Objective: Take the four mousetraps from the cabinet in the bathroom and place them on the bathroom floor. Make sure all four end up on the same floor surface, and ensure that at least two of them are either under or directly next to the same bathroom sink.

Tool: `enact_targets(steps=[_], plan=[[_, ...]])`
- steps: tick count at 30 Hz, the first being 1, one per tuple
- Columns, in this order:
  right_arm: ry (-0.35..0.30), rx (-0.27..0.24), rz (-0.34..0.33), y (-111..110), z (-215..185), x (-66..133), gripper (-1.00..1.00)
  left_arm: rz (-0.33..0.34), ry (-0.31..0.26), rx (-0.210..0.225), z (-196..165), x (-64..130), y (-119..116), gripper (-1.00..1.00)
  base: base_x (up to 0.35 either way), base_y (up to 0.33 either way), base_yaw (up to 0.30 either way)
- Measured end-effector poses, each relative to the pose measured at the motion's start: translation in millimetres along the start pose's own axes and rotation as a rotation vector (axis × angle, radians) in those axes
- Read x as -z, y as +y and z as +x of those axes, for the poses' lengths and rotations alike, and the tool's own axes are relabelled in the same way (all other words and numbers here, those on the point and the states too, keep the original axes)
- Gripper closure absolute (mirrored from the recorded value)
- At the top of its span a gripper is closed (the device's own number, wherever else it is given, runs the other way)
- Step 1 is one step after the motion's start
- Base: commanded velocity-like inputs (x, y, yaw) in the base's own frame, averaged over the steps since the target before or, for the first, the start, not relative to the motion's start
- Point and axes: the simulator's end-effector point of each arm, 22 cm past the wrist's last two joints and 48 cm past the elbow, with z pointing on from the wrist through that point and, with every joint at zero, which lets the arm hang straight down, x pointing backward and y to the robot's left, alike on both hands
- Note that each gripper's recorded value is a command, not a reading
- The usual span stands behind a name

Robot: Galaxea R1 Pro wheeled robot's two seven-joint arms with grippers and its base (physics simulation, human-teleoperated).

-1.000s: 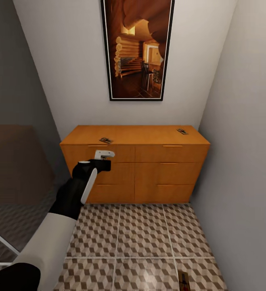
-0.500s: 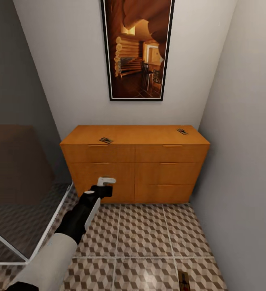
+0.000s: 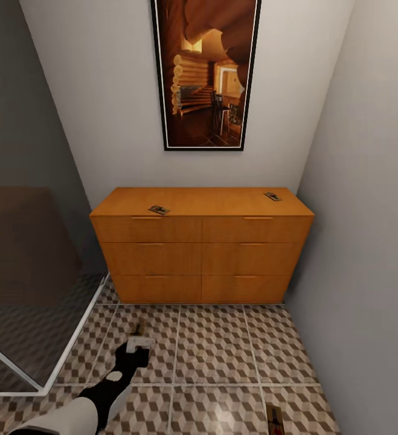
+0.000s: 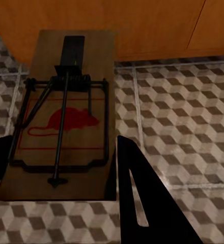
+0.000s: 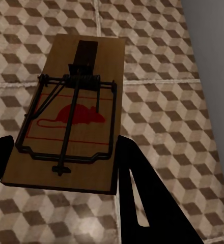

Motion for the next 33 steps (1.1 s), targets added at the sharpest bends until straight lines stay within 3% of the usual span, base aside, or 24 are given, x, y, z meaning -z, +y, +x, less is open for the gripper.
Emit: enact_targets(steps=[4, 9, 14, 20, 24, 28, 33], plan=[[-0.007, 0.001, 0.0, -0.3, -2.1, -0.5, 1.0, -0.019, -0.065, 0.0, 27.6, 16.6, 14.2, 1.0, 0.0, 0.0, 0.0], [-0.019, 0.004, 0.009, -6.2, -7.9, -3.3, 1.0, -0.024, -0.032, -0.005, 82.4, 41.5, 19.5, 1.0, 0.0, 0.0, 0.0], [-0.133, -0.005, 0.042, -19.4, -75.8, -23.0, 1.0, -0.016, -0.034, 0.004, 119.4, 66.2, 12.6, 1.0, 0.0, 0.0, 0.0], [-0.141, 0.001, 0.062, -29.6, -130.5, -36.7, 1.0, -0.016, -0.009, 0.007, 146.3, 82.0, 10.8, 1.0, 0.0, 0.0, 0.0], [-0.154, 0.007, 0.003, -18.4, -146.7, -38.4, 1.0, -0.03, 0.017, 0.002, 165.8, 92.6, 21.4, 1.0, 0.0, 0.0, 0.0], [-0.195, 0.012, -0.069, -3.1, -155.0, -36.5, 1.0, -0.044, -0.022, -0.003, 167.6, 101.1, 32.9, 1.0, 0.0, 0.0, 0.0], [-0.224, 0.022, -0.078, -13.1, -150.4, -36.2, 1.0, -0.047, -0.036, -0.005, 172.9, 108.5, 35.6, 1.0, 0.0, 0.0, 0.0]])
